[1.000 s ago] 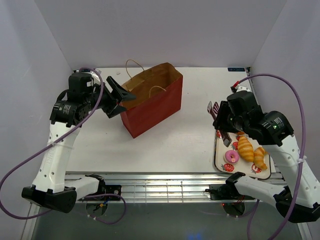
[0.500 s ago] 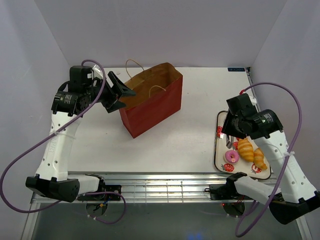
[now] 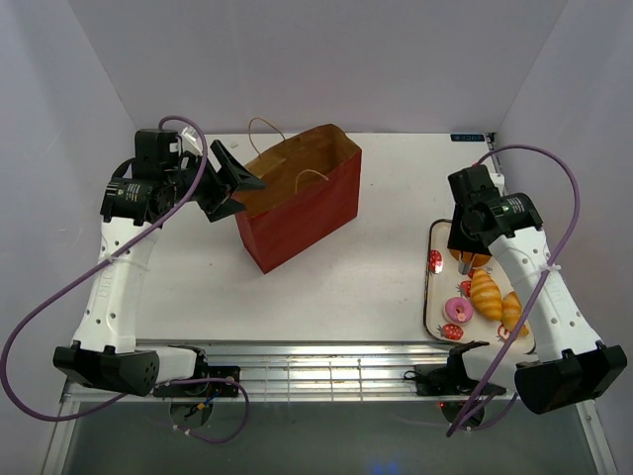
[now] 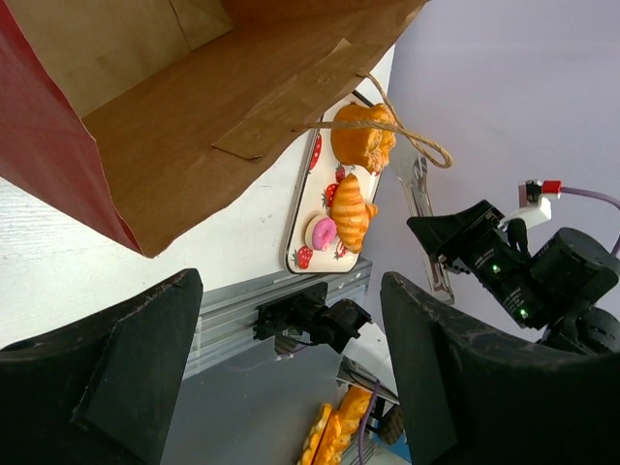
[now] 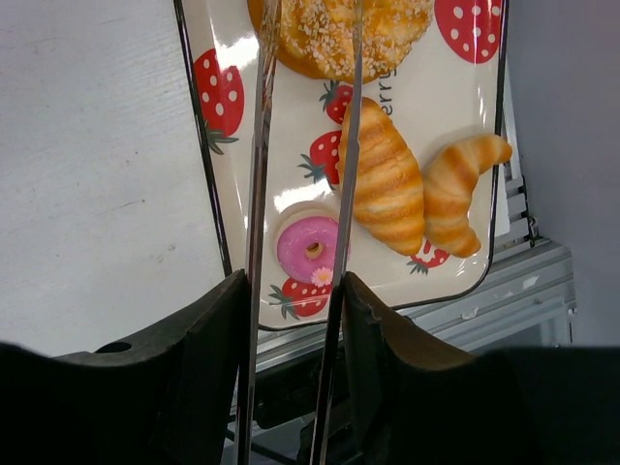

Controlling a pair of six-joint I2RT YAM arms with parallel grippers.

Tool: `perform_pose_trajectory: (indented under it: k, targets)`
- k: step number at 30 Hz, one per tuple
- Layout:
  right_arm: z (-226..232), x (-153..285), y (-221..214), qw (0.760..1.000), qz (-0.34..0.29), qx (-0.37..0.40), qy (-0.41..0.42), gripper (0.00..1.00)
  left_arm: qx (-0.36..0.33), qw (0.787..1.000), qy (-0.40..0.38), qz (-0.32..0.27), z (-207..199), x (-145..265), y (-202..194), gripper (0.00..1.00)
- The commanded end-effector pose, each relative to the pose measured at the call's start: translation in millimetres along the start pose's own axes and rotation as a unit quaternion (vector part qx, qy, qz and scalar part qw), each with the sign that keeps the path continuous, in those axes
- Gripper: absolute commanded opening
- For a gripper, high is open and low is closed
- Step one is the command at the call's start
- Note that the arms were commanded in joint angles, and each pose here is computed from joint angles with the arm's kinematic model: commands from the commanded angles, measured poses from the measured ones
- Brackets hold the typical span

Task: Place the fake bread into the paper bag

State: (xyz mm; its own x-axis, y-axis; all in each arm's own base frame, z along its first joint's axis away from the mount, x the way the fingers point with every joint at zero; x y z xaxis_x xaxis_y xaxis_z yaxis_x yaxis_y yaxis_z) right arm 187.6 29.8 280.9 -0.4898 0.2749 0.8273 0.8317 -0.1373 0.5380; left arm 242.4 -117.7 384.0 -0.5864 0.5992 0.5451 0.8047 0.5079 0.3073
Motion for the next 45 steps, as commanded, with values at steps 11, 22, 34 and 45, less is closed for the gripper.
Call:
perform_pose_trajectory:
  k: [11,22,34,45]
  targets:
    - [10.3,-34.6,40.7,0.999,-0.032,0.032,0.020,0.56,-0.033,0.999,-0.019,-0.012,-12.6,14.6,12.3,0.84]
    - [8.9,-57.9,32.2,0.999,0.003,0.038,0.023,0.56,-0.029,0.999,-0.008,-0.021,-8.9,19.8,14.4,0.84]
    - [9.4,-71.9,21.3,0.999,0.023,0.047,0.014,0.55,-0.016,0.999,-0.005,-0.027,-7.5,21.8,13.6,0.84]
    - [7.6,-81.7,18.3,0.998,0.030,0.048,-0.004,0.35,-0.008,0.999,-0.005,-0.032,-7.6,24.8,11.0,0.84]
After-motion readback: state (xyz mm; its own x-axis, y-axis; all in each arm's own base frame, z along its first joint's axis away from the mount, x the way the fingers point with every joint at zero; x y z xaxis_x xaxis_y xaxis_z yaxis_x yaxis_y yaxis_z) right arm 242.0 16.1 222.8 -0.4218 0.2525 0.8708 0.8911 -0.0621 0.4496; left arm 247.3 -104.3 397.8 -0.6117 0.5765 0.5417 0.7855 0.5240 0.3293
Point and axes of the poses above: each gripper's point midway between its finger pads, its own x axis back along the fingers, its own z axis along the line the jaws close on, y = z × x, the point moved 7 cm from there along x, back along the fingers
